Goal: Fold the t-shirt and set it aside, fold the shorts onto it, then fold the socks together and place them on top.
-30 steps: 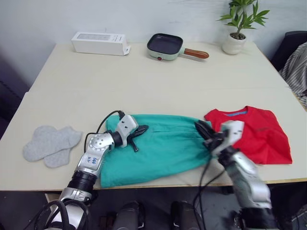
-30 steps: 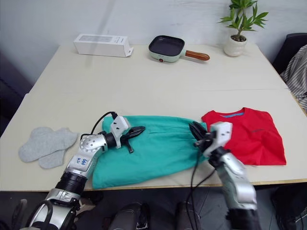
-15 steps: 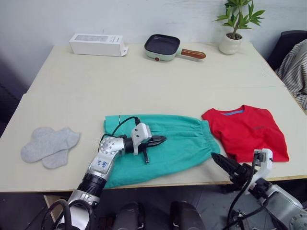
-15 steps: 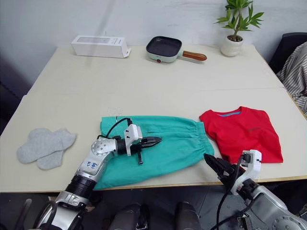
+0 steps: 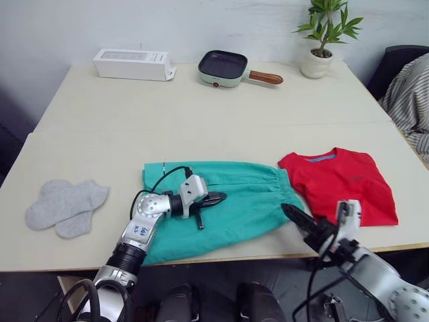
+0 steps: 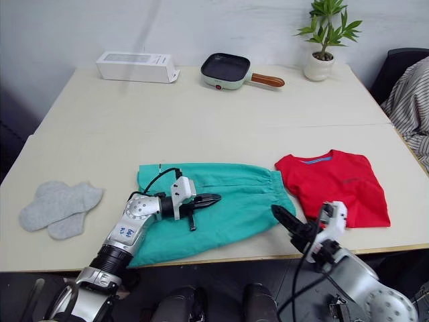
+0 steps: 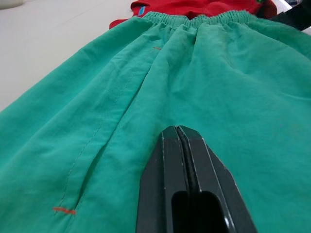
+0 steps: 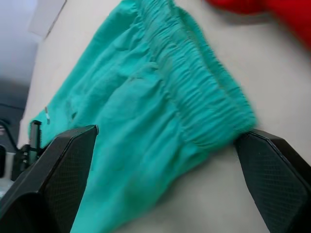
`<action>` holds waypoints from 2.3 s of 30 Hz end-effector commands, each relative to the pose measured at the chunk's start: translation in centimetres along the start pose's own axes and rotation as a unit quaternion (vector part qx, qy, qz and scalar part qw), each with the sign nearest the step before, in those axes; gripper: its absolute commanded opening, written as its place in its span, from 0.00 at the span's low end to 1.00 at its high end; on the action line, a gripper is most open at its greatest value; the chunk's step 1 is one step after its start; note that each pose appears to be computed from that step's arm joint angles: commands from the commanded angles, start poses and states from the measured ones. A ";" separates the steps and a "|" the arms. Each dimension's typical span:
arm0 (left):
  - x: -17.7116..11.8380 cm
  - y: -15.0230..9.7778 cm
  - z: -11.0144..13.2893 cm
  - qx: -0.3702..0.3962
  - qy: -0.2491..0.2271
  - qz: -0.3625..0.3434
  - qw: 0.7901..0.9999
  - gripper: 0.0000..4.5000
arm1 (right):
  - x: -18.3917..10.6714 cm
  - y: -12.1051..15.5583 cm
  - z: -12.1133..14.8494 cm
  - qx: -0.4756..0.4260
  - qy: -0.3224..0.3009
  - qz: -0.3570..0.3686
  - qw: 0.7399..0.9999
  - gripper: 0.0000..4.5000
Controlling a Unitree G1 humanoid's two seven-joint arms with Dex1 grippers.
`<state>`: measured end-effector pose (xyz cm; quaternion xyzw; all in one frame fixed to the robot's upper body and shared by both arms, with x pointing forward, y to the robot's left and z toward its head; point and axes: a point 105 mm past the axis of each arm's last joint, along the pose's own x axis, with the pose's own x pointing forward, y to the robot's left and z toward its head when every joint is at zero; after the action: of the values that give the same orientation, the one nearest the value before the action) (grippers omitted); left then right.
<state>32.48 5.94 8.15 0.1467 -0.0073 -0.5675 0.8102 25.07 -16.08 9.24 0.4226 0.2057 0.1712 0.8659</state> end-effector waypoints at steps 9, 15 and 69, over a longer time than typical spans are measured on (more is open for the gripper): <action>-0.5 -0.4 -1.3 -0.014 0.023 -0.013 1.000 0.00 | 3.9 -1.2 -0.1 -0.031 -0.039 -0.032 0.998 0.90; -1.1 0.8 2.2 -0.060 -0.036 -0.019 0.997 0.00 | 2.7 -1.6 2.7 -0.072 -0.156 -0.047 0.984 0.47; -7.8 4.6 9.5 -0.046 -0.083 0.084 0.992 0.00 | 5.0 10.3 3.9 -0.435 0.076 0.390 0.808 0.55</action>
<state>32.65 14.01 19.44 0.0552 -0.0511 -0.4805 0.8737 29.17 -10.02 18.68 0.0633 0.0159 0.6032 0.7949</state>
